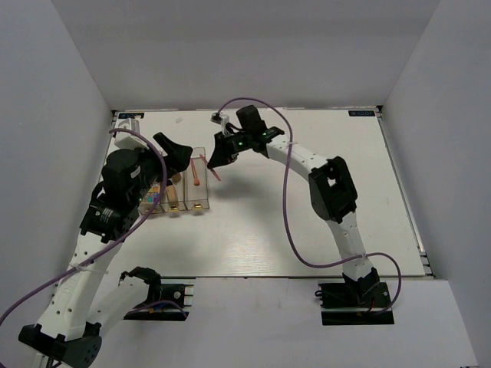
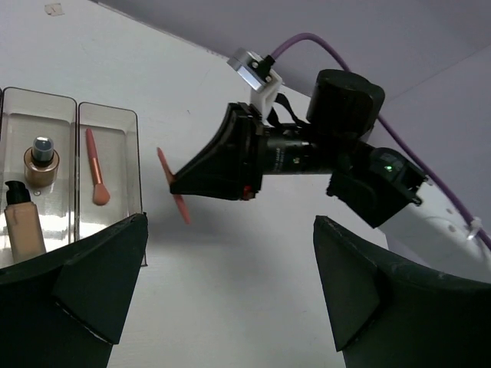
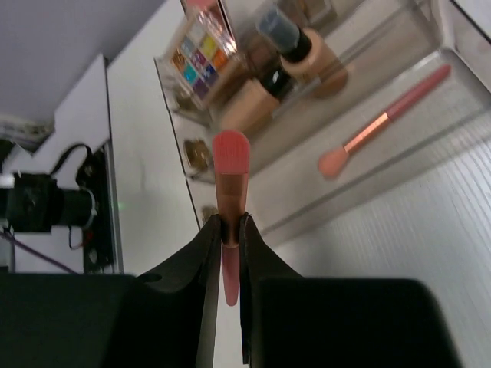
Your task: Organize the makeup
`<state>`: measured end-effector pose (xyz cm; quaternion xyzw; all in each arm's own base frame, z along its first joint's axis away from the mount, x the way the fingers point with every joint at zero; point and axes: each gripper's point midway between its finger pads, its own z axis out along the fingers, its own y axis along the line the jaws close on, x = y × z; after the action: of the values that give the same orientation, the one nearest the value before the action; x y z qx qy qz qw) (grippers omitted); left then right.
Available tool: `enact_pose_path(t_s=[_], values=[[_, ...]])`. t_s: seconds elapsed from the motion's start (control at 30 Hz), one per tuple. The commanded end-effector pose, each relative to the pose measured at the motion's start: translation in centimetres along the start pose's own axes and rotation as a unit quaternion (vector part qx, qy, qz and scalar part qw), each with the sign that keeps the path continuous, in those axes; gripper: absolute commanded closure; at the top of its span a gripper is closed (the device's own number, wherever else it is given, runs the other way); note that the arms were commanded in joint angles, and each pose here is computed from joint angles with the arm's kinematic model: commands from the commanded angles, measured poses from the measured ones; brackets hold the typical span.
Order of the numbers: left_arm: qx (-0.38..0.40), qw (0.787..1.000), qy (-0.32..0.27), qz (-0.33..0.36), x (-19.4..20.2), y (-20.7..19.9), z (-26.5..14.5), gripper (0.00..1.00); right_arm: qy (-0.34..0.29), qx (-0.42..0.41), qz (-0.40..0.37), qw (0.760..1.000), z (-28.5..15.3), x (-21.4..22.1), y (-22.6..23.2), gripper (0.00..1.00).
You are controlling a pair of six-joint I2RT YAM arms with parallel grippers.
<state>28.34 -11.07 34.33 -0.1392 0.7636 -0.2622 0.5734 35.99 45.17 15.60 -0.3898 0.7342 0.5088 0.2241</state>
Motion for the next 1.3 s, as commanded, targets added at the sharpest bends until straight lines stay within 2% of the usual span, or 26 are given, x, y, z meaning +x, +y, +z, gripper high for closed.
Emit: enact_pose_path(t_s=[0.0, 0.23, 0.37, 0.47, 0.63, 0.67, 0.7, 0.83, 1.0, 1.07, 1.13, 1.2, 1.23, 1.27], values=[[-0.011, 1.0, -0.009, -0.009, -0.1, 0.6, -0.9, 0.02, -0.109, -0.029, -0.007, 0.994, 1.4, -7.3, 3.0, 1.0], [-0.018, 1.0, -0.008, -0.015, 0.1, 1.0, -1.4, 0.02, -0.139, -0.01, -0.046, 0.989, 5.9, -7.0, 3.7, 1.0], [-0.019, 1.0, -0.007, -0.017, 0.2, 1.0, -1.6, 0.02, -0.156, 0.053, -0.061, 0.984, 7.1, -6.8, 0.2, 1.0], [-0.021, 1.0, -0.005, -0.018, 0.3, 1.1, -1.7, 0.02, -0.156, 0.064, -0.07, 0.983, 7.5, -6.7, -0.8, 1.0], [-0.022, 1.0, -0.005, -0.022, 0.2, 1.0, -1.6, 0.02, -0.15, 0.076, -0.072, 0.983, 8.0, -5.7, -1.7, 0.83], [-0.021, 0.999, -0.005, -0.023, 0.2, 1.0, -1.7, 0.02, -0.15, 0.077, -0.074, 0.983, 8.1, -5.6, -1.9, 0.71], [-0.022, 0.999, -0.005, -0.024, 0.1, 1.0, -1.6, 0.02, -0.15, 0.077, -0.075, 0.983, 8.0, -5.5, -1.9, 0.65], [-0.026, 0.999, 0.0, -0.026, 0.4, 1.1, -1.3, 0.02, -0.15, 0.062, -0.083, 0.983, 7.7, -5.7, -1.3, 0.49], [-0.03, 0.999, 0.024, -0.025, 1.4, 1.2, -0.3, 0.02, -0.162, 0.044, -0.095, 0.981, 5.9, -7.5, 0.1, 0.45], [-0.027, 0.999, 0.028, -0.023, 1.5, 1.1, -0.2, 0.02, -0.172, 0.047, -0.094, 0.98, 4.3, -8.9, 0.6, 0.4], [-0.021, 0.999, 0.028, -0.022, 1.5, 0.8, -0.1, 0.02, -0.166, 0.058, -0.092, 0.98, 1.9, -9.7, 0.5, 0.28], [-0.015, 0.999, 0.026, -0.021, 1.5, 0.7, -0.1, 0.02, -0.155, 0.054, -0.104, 0.981, -0.6, -10.2, 0.1, 0.2], [-0.014, 0.999, 0.026, -0.021, 1.5, 0.8, -0.1, 0.02, -0.135, 0.056, -0.094, 0.985, -2.0, -9.7, 0.7, 0.11], [-0.012, 0.999, 0.025, -0.022, 1.6, 0.7, 0.0, 0.02, -0.131, 0.065, -0.114, 0.983, -3.5, -9.9, 0.0, 0.11]])
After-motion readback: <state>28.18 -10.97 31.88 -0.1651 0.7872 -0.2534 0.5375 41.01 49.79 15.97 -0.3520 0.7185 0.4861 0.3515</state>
